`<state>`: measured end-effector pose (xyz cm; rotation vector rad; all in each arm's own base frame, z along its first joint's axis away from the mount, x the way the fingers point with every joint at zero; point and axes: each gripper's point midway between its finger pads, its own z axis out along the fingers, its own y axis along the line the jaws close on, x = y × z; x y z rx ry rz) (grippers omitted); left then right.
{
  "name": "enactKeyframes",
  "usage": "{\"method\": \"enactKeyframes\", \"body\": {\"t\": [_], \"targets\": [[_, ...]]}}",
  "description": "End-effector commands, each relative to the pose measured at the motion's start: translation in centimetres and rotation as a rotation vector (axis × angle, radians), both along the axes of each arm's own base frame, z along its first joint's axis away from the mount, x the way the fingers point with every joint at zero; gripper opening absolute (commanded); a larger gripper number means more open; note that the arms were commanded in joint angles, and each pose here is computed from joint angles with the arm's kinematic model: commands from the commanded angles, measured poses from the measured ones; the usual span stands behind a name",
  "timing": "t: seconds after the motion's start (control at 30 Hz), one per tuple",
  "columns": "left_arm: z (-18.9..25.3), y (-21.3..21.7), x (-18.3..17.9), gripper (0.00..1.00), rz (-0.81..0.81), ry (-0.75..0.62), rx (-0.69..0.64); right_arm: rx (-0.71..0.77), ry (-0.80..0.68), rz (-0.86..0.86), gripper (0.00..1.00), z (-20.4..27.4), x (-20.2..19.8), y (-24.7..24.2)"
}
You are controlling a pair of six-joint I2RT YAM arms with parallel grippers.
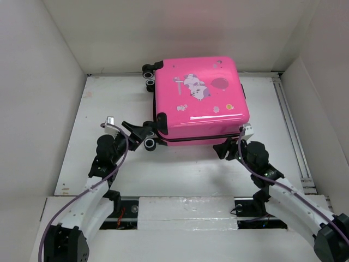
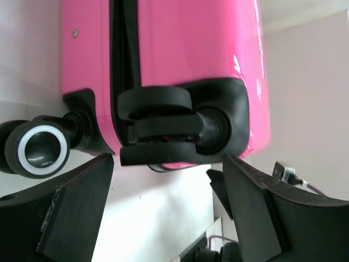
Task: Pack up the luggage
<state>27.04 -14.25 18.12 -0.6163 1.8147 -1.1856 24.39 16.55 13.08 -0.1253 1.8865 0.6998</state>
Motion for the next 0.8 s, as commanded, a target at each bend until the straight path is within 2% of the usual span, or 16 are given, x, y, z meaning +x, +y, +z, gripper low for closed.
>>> {"method": "enactKeyframes", "body": {"t": [0.0, 0.1, 0.13, 0.3, 0.77], "targets": [[-0.4, -0.6, -1.4, 0.76, -0.053, 0.012, -0.005, 0.036, -0.066, 0.012, 0.6, 2.0, 0.7, 0.5], [0.0, -0.6, -1.5, 0.7, -0.053, -0.003, -0.008, 0.024, -0.063, 0.014, 0.6, 1.8, 0.7, 0.5], [-0.4, -0.6, -1.6, 0.64, -0.053, 0.006, -0.006, 0.024, -0.063, 0.014, 0.6, 1.7, 0.7, 0.5], [-0.1, -1.5, -1.1, 0.59, -0.108, -0.015, -0.028, 0.024, -0.063, 0.014, 0.6, 1.7, 0.7, 0.5], [0.3, -1.4, 0.5, 0.63, -0.072, -0.053, -0.048, 0.038, -0.076, 0.041, 0.6, 2.2, 0.5, 0.9]]}}
